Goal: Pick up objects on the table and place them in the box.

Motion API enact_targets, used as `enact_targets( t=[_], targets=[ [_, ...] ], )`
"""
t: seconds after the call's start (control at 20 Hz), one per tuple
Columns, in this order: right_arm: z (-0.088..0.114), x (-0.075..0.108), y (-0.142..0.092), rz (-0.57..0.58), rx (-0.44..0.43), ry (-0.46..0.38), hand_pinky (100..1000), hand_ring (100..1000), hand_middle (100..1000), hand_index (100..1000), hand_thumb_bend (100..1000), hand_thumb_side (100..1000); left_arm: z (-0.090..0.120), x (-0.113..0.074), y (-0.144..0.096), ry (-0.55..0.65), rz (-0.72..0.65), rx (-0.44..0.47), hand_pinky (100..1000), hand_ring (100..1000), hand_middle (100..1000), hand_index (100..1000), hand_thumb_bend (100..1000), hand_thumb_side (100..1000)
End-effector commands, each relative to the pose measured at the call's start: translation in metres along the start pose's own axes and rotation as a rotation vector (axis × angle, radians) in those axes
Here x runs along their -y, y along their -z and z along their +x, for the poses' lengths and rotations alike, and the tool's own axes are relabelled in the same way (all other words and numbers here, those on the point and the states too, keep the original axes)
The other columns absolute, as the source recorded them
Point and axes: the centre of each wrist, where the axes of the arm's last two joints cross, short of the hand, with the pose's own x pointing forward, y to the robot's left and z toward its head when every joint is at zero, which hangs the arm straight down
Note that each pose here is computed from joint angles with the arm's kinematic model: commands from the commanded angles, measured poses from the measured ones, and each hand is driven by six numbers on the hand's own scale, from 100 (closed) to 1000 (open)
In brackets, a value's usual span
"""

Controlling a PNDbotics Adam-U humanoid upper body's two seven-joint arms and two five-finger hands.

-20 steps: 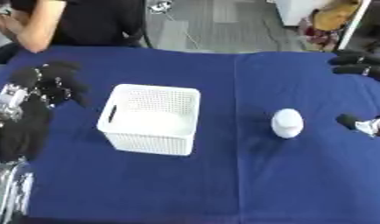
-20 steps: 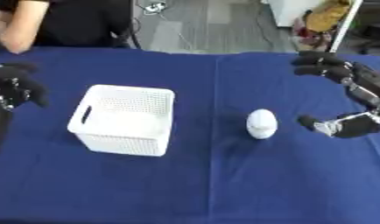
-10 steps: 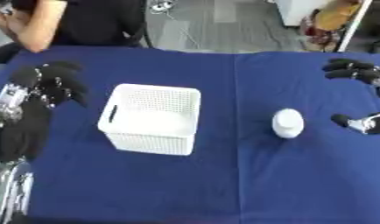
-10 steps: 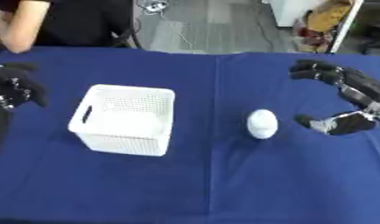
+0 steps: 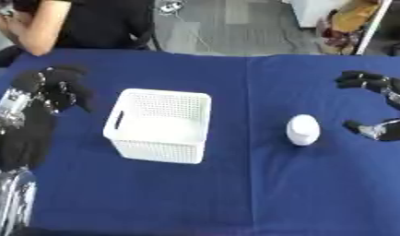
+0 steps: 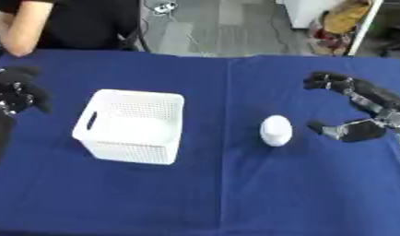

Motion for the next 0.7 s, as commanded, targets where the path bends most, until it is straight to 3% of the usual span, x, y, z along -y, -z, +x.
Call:
enact_targets(
  t=[0.05, 0.7],
  targets=[
    [-0.002, 0.01, 0.002, 0.245, 0.194, -0.156, 893, 1000, 886, 904, 398, 508, 0.006, -0.002, 0.003, 0.011, -0.012, 0.021, 476, 561, 726, 701, 121, 964],
    [0.001, -0.003, 0.019, 0.308, 0.209, -0.151, 893, 1000, 886, 904, 396, 514, 0.006, -0.001, 0.003, 0.006, -0.016, 0.021, 477, 561, 726, 700, 121, 964]
  ],
)
